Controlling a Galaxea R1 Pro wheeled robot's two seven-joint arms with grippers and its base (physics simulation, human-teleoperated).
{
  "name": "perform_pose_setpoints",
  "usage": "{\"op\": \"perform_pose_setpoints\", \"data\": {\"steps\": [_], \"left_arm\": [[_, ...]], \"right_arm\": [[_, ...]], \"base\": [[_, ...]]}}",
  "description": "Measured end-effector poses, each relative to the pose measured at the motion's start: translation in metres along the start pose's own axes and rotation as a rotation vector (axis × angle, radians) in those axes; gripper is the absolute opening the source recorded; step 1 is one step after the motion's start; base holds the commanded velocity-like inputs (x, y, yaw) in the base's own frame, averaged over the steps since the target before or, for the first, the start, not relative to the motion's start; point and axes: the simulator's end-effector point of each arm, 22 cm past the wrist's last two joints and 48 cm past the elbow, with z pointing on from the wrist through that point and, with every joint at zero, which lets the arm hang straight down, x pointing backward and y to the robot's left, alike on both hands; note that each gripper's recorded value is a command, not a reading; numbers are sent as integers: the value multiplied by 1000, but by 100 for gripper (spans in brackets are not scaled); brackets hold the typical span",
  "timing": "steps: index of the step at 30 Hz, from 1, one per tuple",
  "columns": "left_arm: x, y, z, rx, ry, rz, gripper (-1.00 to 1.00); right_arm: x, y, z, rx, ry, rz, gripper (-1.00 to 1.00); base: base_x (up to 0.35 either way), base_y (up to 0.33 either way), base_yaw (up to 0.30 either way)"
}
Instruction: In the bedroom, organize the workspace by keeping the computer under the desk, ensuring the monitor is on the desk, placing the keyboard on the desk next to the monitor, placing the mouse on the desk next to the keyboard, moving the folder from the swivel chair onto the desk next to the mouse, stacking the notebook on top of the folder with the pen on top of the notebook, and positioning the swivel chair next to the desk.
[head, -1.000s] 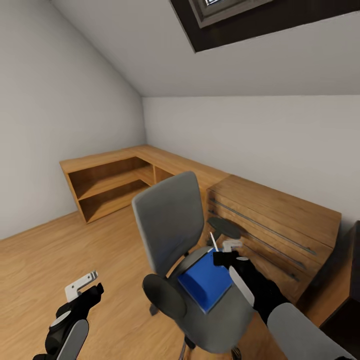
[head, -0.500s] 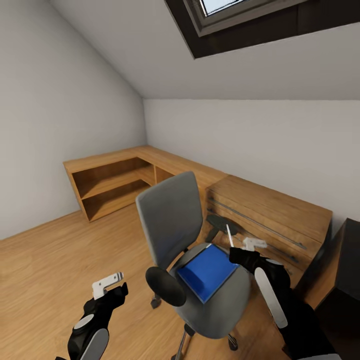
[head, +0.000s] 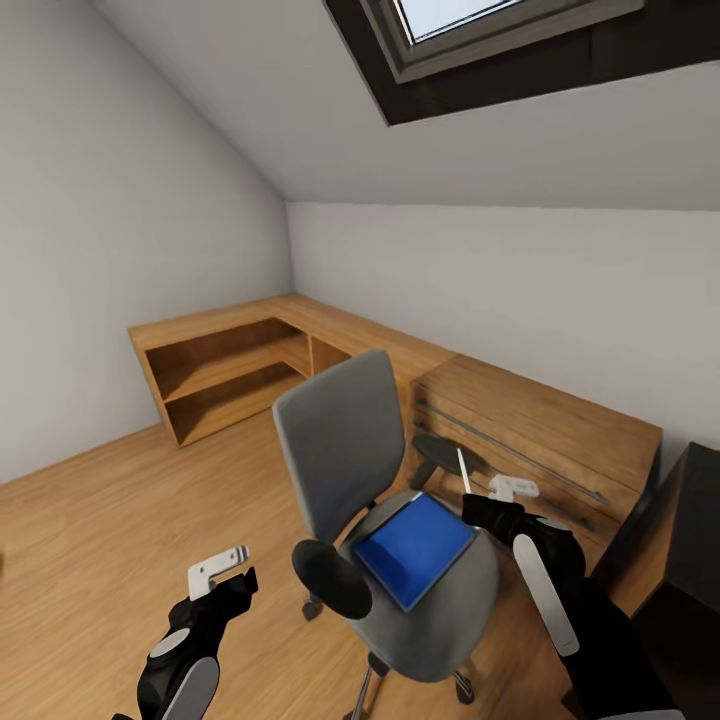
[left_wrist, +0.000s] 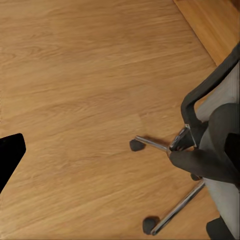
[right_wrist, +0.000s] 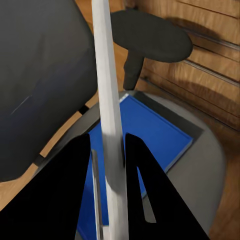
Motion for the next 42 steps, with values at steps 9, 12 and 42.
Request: {"op": "perform_pose_setpoints", "data": {"steps": [9,12,42], "left_arm": [[-11,-3,-10,3,-3,-1,100],[-10,-2,-10,0,-3,-1,100],[1,-26,-19,47,-5,53,100]], "right_arm": [[-13,1,-9,1,-7,5,-100],[-16,-8,-11,15,-13,23,-100],[1,-71,-7,121,27,152,-100]], "base": [[0,0,-179],[0,0,-229],[0,-199,-163]]}}
